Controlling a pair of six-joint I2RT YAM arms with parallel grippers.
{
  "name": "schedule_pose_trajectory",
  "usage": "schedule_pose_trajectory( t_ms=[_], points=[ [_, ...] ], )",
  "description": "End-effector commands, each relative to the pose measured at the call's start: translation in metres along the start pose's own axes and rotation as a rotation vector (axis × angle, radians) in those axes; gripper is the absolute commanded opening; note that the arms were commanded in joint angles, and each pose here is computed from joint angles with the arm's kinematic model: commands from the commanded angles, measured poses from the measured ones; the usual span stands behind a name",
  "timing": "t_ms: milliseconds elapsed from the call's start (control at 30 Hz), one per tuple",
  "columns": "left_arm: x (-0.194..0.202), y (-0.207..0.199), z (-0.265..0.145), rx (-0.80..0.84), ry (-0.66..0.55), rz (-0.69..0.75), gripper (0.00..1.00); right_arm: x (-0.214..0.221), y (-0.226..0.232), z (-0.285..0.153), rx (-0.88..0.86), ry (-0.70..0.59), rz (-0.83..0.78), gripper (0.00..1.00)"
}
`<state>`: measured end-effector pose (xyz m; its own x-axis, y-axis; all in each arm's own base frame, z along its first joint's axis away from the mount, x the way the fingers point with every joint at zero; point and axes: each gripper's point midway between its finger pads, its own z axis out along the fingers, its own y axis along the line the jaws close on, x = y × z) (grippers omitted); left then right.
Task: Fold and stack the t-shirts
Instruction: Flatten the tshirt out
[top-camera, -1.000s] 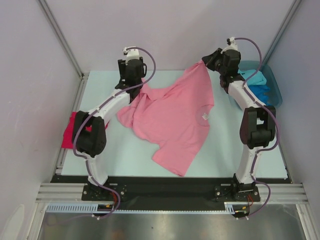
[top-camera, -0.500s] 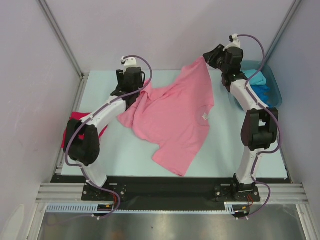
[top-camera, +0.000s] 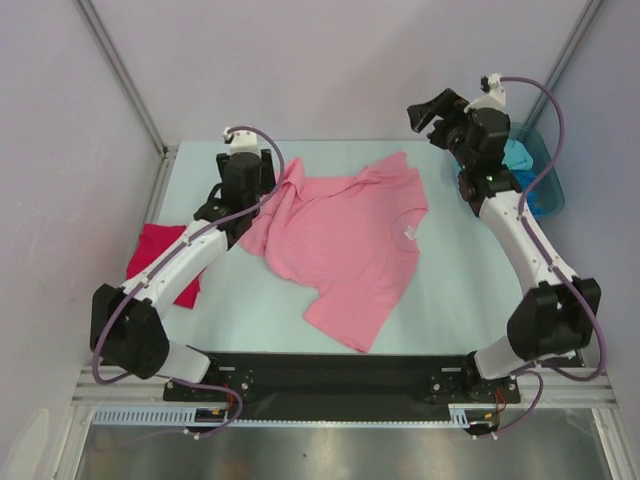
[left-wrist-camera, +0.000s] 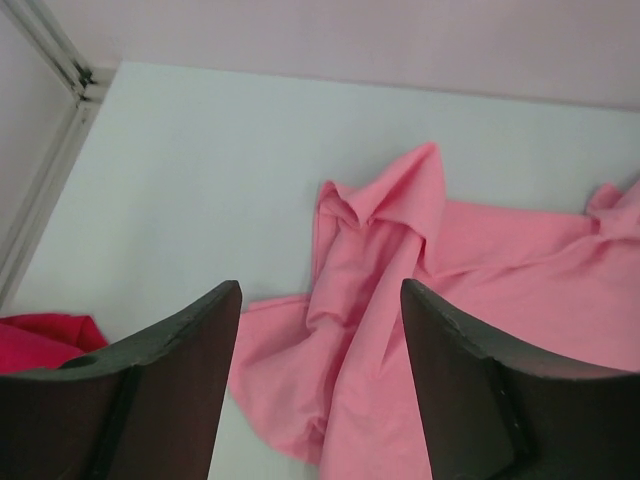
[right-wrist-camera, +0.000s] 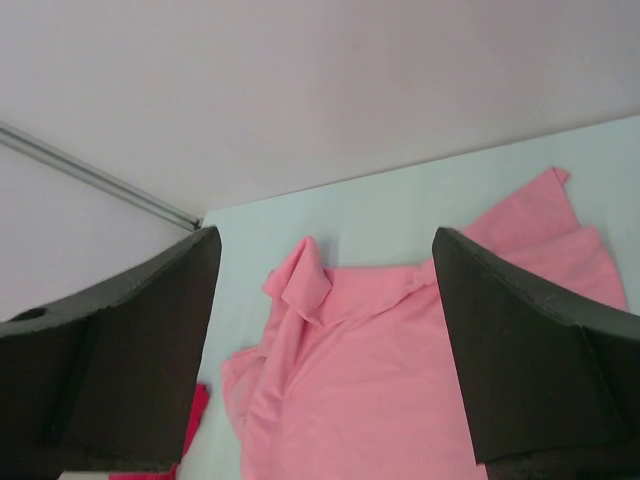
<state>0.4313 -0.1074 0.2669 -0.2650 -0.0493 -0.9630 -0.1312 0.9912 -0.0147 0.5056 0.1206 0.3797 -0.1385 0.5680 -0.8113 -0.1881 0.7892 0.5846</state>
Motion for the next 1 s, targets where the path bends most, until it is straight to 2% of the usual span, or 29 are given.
schedule_pose_trajectory(
  t_ms=[0,67,133,200,233,267,400,633,767,967],
  points=[
    [0.054,0.008,0.010,0.002,0.132,0.049,0.70,0.016,-0.011,-0.042,0.099,0.012,0.013,0.90],
    [0.081,0.013,0.016,-0.024,0.208,0.052,0.70,0.029,-0.015,-0.059,0.113,0.030,0.058,0.91],
    [0.103,0.018,0.014,-0.059,0.296,0.028,0.68,0.061,-0.037,-0.089,0.189,0.079,0.093,0.91],
    [0.119,0.006,0.012,-0.032,0.364,-0.036,0.66,0.083,-0.050,-0.109,0.240,0.098,0.157,0.91],
    [0.124,0.004,0.008,-0.031,0.391,-0.048,0.66,0.112,-0.071,-0.121,0.292,0.141,0.177,0.91],
    [0.129,0.001,0.004,-0.025,0.403,-0.065,0.66,0.111,-0.067,-0.131,0.276,0.126,0.214,0.91],
    [0.128,-0.002,-0.004,-0.016,0.400,-0.046,0.66,0.156,-0.078,-0.152,0.288,0.240,0.236,0.91],
    [0.132,0.008,-0.003,-0.036,0.427,0.056,0.68,0.231,-0.066,-0.193,0.257,0.424,0.307,0.91],
    [0.145,0.007,-0.005,-0.025,0.470,0.061,0.68,0.264,-0.060,-0.213,0.267,0.505,0.287,0.91],
    [0.135,0.004,-0.007,-0.011,0.451,0.047,0.68,0.295,-0.058,-0.241,0.305,0.600,0.278,0.92]
  ],
)
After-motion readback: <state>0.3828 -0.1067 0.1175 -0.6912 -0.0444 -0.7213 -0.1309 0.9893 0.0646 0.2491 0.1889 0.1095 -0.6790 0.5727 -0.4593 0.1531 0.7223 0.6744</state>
